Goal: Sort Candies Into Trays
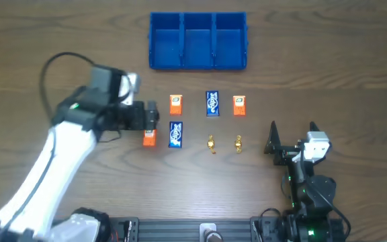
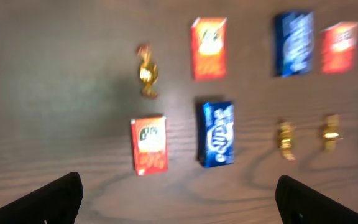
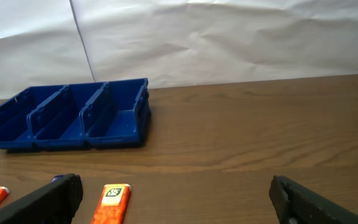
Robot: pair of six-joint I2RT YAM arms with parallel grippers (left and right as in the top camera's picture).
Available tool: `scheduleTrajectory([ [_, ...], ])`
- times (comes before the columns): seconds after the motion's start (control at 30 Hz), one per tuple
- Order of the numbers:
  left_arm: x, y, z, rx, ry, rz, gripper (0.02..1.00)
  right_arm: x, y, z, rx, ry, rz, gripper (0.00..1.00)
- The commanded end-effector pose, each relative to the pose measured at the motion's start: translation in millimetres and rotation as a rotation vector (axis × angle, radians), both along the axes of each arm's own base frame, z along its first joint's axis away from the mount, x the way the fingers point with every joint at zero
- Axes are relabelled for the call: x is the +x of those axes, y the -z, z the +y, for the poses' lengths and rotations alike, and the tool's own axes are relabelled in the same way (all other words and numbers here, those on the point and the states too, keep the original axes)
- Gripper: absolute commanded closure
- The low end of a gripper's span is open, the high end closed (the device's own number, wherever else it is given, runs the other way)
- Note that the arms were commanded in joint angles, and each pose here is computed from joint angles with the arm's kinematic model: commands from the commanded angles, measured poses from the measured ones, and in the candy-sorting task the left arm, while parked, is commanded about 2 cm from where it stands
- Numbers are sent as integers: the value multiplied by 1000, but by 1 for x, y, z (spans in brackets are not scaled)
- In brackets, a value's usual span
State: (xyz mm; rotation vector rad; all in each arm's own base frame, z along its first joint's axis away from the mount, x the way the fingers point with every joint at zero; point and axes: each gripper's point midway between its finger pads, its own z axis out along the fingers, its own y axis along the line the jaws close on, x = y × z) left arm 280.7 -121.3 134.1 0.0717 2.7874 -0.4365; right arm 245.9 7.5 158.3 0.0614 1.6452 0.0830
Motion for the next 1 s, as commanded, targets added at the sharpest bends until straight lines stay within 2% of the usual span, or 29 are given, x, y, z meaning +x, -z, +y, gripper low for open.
scheduleTrajectory([
  [0.03,3,45,0,120,-100,141,18,0,1,1,-6,-6,-1,3],
  [0.17,-1,75,0,203,-122,221,27,0,1,1,-5,-6,-1,3],
  [0.33,-3,98,3,245,-133,277,40,0,1,1,-6,-6,-1,3],
  [0.73,0,134,4,299,-103,318,77,0,1,1,-6,-6,-1,3],
  [1.0,-3,141,4,312,-93,341,88,0,1,1,-6,-6,-1,3],
])
